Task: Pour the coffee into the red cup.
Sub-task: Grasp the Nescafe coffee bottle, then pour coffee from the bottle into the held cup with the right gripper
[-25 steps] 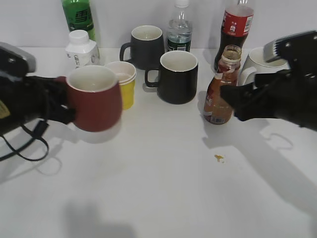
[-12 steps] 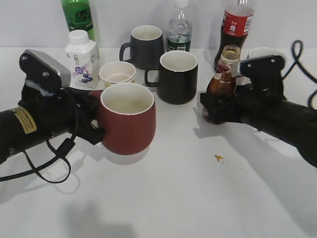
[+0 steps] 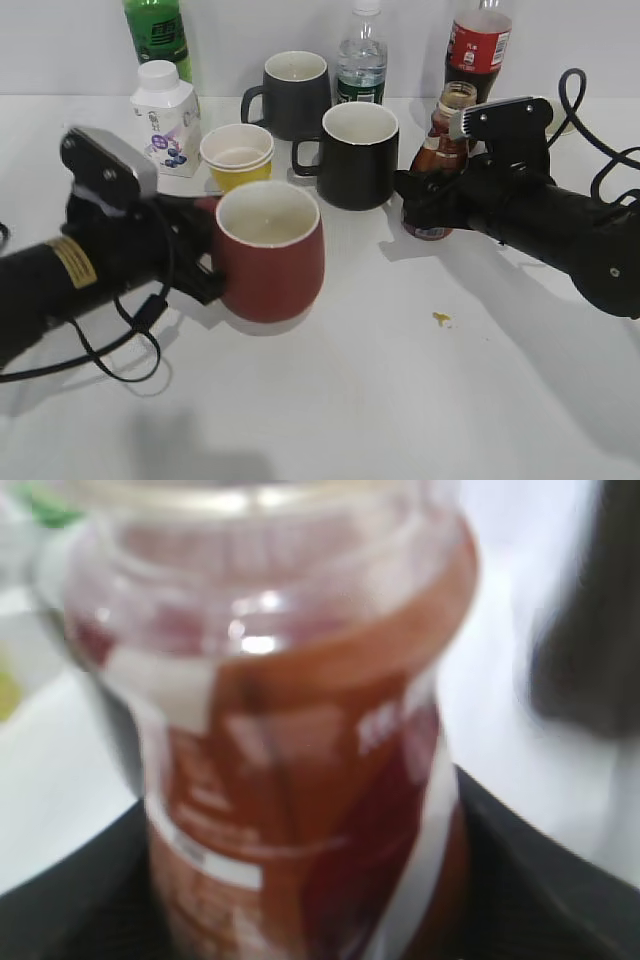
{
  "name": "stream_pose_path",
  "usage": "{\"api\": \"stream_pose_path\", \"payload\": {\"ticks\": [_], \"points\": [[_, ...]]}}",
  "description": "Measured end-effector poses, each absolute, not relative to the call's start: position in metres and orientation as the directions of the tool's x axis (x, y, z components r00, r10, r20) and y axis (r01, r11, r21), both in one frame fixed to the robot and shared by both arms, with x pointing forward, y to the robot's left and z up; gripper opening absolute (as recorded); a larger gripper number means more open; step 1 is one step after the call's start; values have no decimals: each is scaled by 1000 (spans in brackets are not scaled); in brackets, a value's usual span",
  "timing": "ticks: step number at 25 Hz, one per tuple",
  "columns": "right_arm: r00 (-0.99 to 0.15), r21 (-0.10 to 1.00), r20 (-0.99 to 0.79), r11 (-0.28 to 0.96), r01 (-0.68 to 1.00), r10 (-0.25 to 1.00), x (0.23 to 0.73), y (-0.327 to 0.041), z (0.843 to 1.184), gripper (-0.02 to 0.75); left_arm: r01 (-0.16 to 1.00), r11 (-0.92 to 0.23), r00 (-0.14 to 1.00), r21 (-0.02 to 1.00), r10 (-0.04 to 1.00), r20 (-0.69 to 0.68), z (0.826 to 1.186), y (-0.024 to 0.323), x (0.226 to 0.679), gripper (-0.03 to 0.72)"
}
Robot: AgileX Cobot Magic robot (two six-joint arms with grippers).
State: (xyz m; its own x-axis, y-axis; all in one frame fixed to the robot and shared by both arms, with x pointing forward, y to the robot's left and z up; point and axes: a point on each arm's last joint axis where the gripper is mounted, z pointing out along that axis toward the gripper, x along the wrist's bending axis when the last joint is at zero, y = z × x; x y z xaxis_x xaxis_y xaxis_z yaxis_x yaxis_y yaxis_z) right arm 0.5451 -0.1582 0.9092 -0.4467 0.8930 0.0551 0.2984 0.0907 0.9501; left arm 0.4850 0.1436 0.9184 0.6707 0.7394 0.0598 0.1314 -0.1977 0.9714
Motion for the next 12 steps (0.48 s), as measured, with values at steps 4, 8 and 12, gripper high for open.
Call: {"api": "stream_pose_path", "payload": {"ticks": [4,8,12], "points": [[-461,950,22,125,285,887,543,-159,915,511,132,-201,689,971,723,56,906,138,490,69],[-542,958,-168,267,108,823,538,-155,948,511,71,-214,730,974,677,95,915,127,500,69],[-531,917,-379,383,-109,758,537,-153,987,511,33,-252,755,967,641,141,923,117,512,69]]}}
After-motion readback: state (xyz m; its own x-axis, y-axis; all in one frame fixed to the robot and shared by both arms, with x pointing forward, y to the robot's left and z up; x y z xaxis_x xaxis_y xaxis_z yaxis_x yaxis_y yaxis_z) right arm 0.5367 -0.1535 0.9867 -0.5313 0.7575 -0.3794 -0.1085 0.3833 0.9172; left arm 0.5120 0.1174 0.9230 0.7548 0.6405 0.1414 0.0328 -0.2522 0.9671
